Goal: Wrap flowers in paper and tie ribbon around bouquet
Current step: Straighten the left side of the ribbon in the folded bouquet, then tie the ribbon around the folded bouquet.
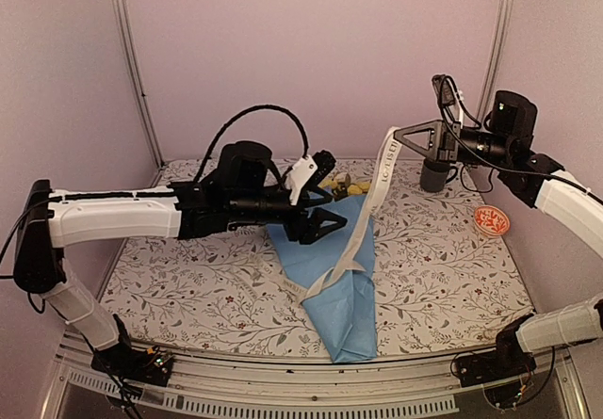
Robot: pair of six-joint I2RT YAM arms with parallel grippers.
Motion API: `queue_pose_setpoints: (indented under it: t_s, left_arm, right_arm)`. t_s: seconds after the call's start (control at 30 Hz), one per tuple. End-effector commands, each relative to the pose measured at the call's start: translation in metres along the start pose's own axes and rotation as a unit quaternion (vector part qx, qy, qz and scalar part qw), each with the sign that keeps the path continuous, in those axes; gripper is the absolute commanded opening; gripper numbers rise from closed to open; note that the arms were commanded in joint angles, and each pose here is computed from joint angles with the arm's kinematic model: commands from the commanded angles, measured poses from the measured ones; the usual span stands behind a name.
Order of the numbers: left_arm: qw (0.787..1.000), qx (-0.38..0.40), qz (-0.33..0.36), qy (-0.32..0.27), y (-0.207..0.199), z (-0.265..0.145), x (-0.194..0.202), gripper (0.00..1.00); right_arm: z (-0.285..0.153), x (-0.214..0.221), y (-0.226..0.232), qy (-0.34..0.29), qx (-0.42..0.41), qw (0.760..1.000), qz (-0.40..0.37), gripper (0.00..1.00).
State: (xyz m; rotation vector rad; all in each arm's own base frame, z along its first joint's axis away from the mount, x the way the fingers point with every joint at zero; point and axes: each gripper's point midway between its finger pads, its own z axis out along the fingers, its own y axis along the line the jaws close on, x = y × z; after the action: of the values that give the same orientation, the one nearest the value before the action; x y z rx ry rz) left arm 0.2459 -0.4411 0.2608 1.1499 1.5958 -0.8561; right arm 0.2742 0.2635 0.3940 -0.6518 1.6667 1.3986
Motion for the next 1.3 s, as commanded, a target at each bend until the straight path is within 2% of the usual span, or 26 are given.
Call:
queue_pose_setpoints:
  t_s: [0.0,0.07,0.2,0.27,0.37,0.47,0.57,0.7,0.77,0.8,0.83,1.03,1.27]
  left_arm:
    - [0.949,-0.207,-0.179,0.157,0.088,-0.062,0.094,0.69]
    - [0.912,-0.263,-0.242,0.203,0.106,-0.097,0.143,0.71]
    - [0.85,-0.347,-0.315,0.242,0.127,-0.154,0.21,0.82]
    - [0.831,-0.351,-0.342,0.263,0.128,-0.166,0.237,0.83]
    - [0.817,-0.343,-0.353,0.299,0.122,-0.167,0.267,0.83]
    - [0.815,-0.301,-0.367,0.332,0.108,-0.153,0.289,0.81]
    - [0.814,-0.27,-0.374,0.354,0.097,-0.143,0.305,0.73]
    - [0.817,-0.26,-0.372,0.356,0.095,-0.137,0.315,0.41]
    - [0.824,-0.25,-0.368,0.351,0.096,-0.131,0.314,0.2]
    - [0.827,-0.247,-0.366,0.347,0.097,-0.128,0.314,0.05]
    - [0.831,-0.247,-0.363,0.343,0.099,-0.126,0.313,0.0]
    - [0.841,-0.304,-0.328,0.305,0.129,-0.128,0.293,0.0]
    - [0.864,-0.336,-0.283,0.246,0.163,-0.124,0.245,0.0]
  right_arm:
    - [-0.012,0.019,-0.036,0.007,0.074,0.997,0.021,0.0]
    - [-0.011,0.028,-0.043,0.017,0.078,0.997,0.024,0.0]
    - [-0.007,0.039,-0.054,0.032,0.08,0.996,0.031,0.0]
    - [-0.005,0.042,-0.057,0.038,0.079,0.996,0.034,0.0]
    - [-0.005,0.045,-0.061,0.041,0.082,0.995,0.035,0.0]
    - [-0.005,0.043,-0.062,0.04,0.084,0.995,0.034,0.0]
    - [-0.005,0.04,-0.063,0.038,0.087,0.995,0.034,0.0]
    - [-0.008,0.035,-0.068,0.031,0.101,0.994,0.033,0.0]
    - [-0.008,0.032,-0.073,0.027,0.112,0.993,0.034,0.0]
    - [-0.008,0.032,-0.076,0.027,0.117,0.992,0.036,0.0]
    - [-0.008,0.03,-0.079,0.026,0.122,0.991,0.038,0.0]
    - [-0.008,0.017,-0.11,0.012,0.169,0.985,0.047,0.0]
    - [-0.034,-0.027,-0.191,-0.033,0.271,0.961,0.055,0.0]
